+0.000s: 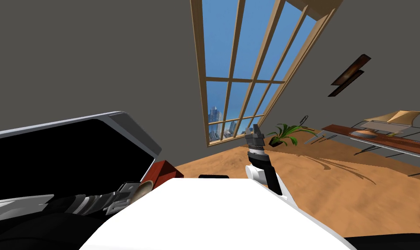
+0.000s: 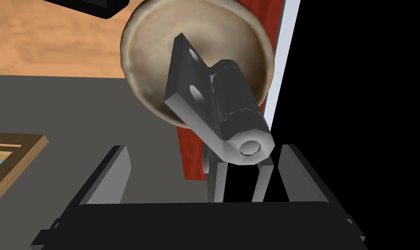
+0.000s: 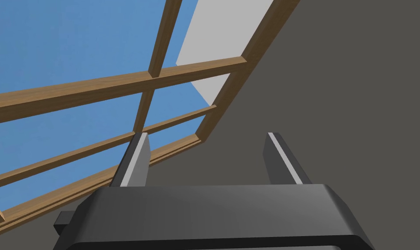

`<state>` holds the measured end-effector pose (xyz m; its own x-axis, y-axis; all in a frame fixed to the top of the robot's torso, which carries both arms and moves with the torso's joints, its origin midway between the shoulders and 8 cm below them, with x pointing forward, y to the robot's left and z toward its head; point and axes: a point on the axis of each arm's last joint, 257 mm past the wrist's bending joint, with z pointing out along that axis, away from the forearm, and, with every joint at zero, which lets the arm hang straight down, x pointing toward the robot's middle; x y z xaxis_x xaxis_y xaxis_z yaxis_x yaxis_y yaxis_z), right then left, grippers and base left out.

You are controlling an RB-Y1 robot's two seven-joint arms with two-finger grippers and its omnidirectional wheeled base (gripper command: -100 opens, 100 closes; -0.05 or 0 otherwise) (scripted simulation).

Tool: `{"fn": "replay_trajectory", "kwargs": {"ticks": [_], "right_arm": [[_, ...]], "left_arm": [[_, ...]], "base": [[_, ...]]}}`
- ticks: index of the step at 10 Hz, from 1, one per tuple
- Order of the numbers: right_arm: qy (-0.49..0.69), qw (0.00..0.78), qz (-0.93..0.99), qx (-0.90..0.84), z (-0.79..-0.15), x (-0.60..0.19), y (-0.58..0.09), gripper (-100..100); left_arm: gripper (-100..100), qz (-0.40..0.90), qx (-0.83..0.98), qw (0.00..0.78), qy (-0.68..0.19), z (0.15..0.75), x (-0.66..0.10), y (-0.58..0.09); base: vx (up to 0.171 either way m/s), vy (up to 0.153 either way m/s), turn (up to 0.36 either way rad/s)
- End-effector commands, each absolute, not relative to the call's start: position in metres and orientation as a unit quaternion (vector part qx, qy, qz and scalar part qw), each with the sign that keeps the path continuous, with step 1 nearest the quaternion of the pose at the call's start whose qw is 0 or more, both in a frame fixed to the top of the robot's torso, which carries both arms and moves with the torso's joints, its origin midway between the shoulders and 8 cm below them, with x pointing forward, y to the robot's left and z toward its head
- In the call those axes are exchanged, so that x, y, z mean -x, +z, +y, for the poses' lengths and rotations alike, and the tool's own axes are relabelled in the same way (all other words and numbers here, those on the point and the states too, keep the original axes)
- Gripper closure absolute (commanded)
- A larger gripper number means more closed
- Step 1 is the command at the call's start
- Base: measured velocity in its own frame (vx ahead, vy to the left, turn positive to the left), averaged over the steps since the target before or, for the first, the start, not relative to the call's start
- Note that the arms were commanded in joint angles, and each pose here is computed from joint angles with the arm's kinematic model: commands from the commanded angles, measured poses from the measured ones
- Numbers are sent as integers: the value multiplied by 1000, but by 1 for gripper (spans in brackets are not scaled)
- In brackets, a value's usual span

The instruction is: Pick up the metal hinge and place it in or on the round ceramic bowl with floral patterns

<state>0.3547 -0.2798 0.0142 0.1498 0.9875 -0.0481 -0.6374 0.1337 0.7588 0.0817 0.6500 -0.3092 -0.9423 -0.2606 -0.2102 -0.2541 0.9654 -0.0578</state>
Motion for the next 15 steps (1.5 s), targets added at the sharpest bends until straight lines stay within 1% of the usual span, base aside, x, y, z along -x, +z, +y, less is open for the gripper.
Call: {"fn": "replay_trajectory", "kwargs": {"ticks": [1,2,3,12,13,15], "right_arm": [[584,695,289,-303,-280,-355,14,0],[584,695,289,-303,-280,-355,14,0],[584,695,289,-303,-280,-355,14,0],[584,695,289,-303,-280,-355,14,0],[584,695,289,-303,-280,-355,14,0],[584,695,289,-303,-280,-355,14,0]], "left_arm": [[-100,985,131,109,-15,650,-82,-309],[0,985,131,109,-15,650,-82,-309],[-100,986,129,108,-19,642,-88,-304],[-100,985,127,104,-43,605,-105,-289],[0,985,128,104,-45,603,-105,-289],[0,985,128,104,-45,603,-105,-289]], "base": [[0,0,0],[0,0,0],[-8,41,44],[-20,51,20],[0,0,0],[0,0,0]]}}
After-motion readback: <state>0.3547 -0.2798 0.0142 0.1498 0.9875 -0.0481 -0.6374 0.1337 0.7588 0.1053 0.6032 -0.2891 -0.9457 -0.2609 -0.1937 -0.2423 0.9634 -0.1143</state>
